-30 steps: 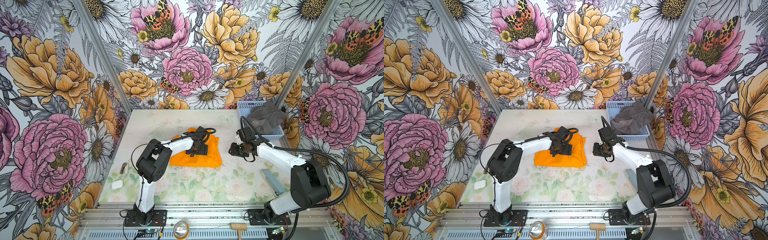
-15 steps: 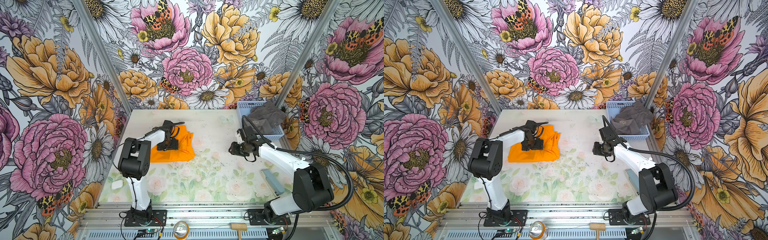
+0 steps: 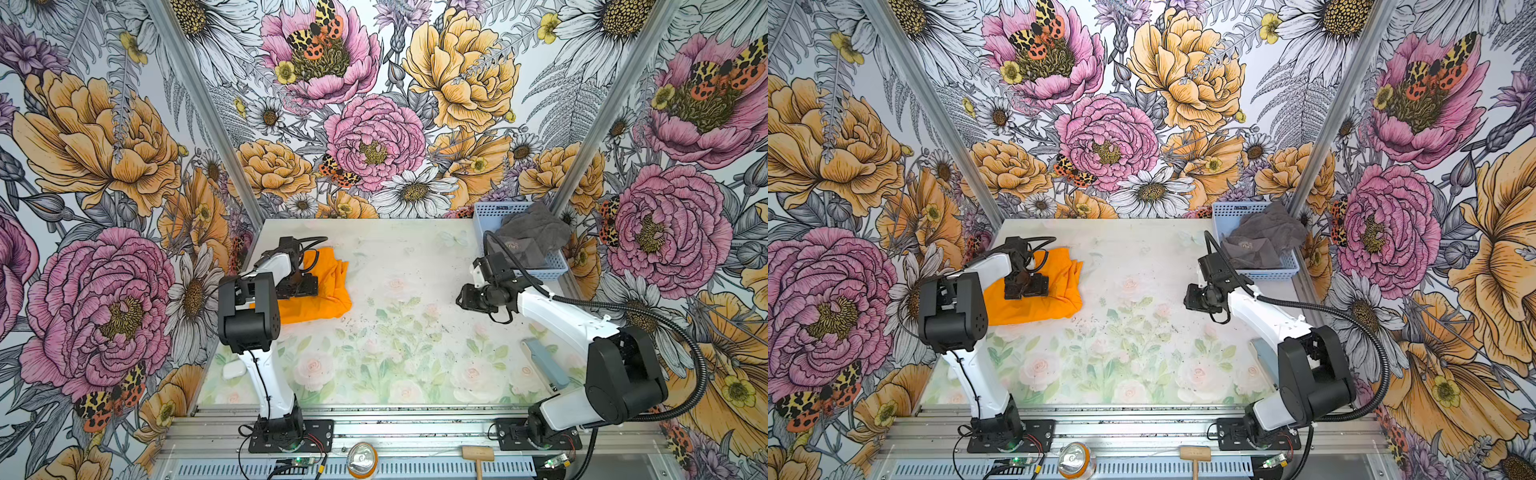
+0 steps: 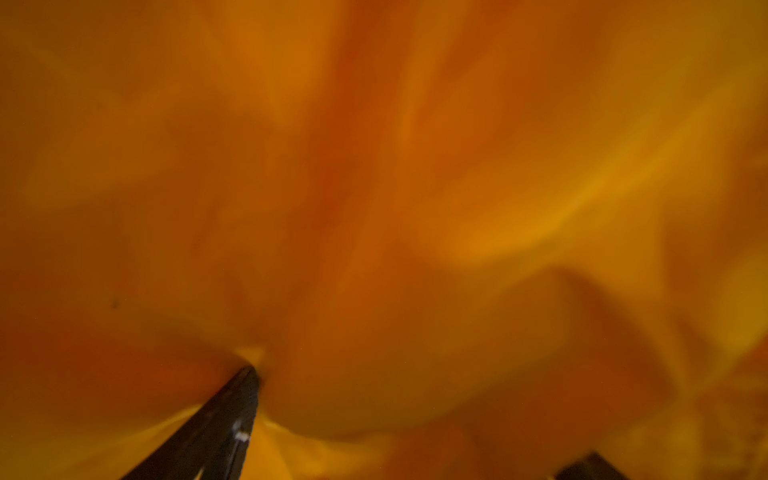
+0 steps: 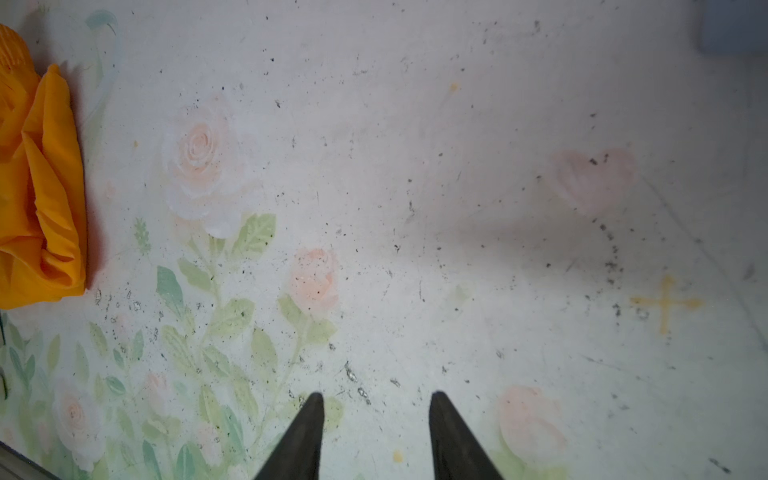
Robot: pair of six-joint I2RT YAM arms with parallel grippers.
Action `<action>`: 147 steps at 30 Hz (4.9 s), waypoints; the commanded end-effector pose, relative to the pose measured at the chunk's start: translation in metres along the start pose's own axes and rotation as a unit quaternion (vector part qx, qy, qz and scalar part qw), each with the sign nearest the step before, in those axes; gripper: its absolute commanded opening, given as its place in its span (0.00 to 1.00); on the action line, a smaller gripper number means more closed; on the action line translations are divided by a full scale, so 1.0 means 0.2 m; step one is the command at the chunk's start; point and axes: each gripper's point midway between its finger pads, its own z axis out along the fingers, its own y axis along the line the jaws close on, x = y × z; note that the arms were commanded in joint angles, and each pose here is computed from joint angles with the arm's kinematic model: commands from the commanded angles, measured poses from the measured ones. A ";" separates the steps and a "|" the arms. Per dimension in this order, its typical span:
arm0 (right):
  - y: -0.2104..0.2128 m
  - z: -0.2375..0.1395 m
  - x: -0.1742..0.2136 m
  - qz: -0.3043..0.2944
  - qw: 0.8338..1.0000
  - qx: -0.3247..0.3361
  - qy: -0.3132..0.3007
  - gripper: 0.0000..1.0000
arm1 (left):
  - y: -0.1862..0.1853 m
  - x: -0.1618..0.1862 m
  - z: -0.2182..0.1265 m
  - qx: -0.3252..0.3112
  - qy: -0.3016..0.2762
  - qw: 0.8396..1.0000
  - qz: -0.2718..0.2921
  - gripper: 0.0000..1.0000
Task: Fold and stack the mixed laundry pile
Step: 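Drag the folded shorts with the left gripper toward the table edge nearest it, then release the shorts with the left gripper while the right reaches into the basket, then grasp the grey towel in the basket with the right gripper and lift it, then lower the grey towel onto the table center with the right gripper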
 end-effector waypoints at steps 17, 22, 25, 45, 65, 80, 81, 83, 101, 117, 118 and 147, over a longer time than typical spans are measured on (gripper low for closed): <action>0.06 -0.03 -0.07 -0.002 1.000 -0.019 -0.009 0.44 | -0.26 -0.04 -0.43 0.039 -0.107 0.993 0.027 0.90; 0.06 -0.04 -0.08 -0.003 1.000 -0.020 -0.013 0.44 | -0.40 -0.01 -0.33 0.056 -0.081 0.994 0.045 0.85; 0.06 -0.05 -0.08 -0.001 1.000 -0.019 -0.017 0.44 | -0.50 0.02 -0.27 0.062 -0.069 0.994 0.062 0.81; 0.04 -0.06 -0.05 0.002 1.000 -0.014 -0.019 0.40 | -0.74 0.34 -0.09 0.066 0.000 0.991 0.117 0.47; -0.46 -0.28 -0.74 0.077 0.980 0.101 -0.156 0.54 | -0.85 0.12 -0.72 0.139 -0.164 0.973 0.081 0.97; -1.06 0.07 -1.11 0.224 0.954 0.151 -0.134 0.69 | -1.04 0.29 -0.84 0.236 -0.190 0.952 0.045 0.99; -1.07 0.12 -1.10 0.231 0.954 0.147 -0.126 0.69 | -1.04 0.29 -0.84 0.236 -0.190 0.952 0.045 0.99; -1.08 0.19 -1.09 0.243 0.953 0.135 -0.117 0.65 | -1.05 0.30 -0.83 0.237 -0.187 0.952 0.048 0.99; -0.36 -1.12 -1.53 0.087 0.915 0.001 -0.395 0.00 | -1.07 0.25 -0.89 0.238 -0.215 0.946 0.046 0.99; 0.77 -2.38 -1.16 -0.149 0.800 -0.240 -0.529 0.00 | -1.04 0.31 -0.97 0.252 -0.248 0.935 0.035 0.99; 0.82 -2.44 -1.12 -0.162 0.791 -0.256 -0.532 0.00 | -1.04 0.32 -0.96 0.250 -0.249 0.935 0.033 0.99; 1.07 -1.98 -1.17 -0.158 0.824 -0.346 -0.420 0.00 | -0.93 0.34 -0.95 0.238 -0.270 0.933 -0.001 0.99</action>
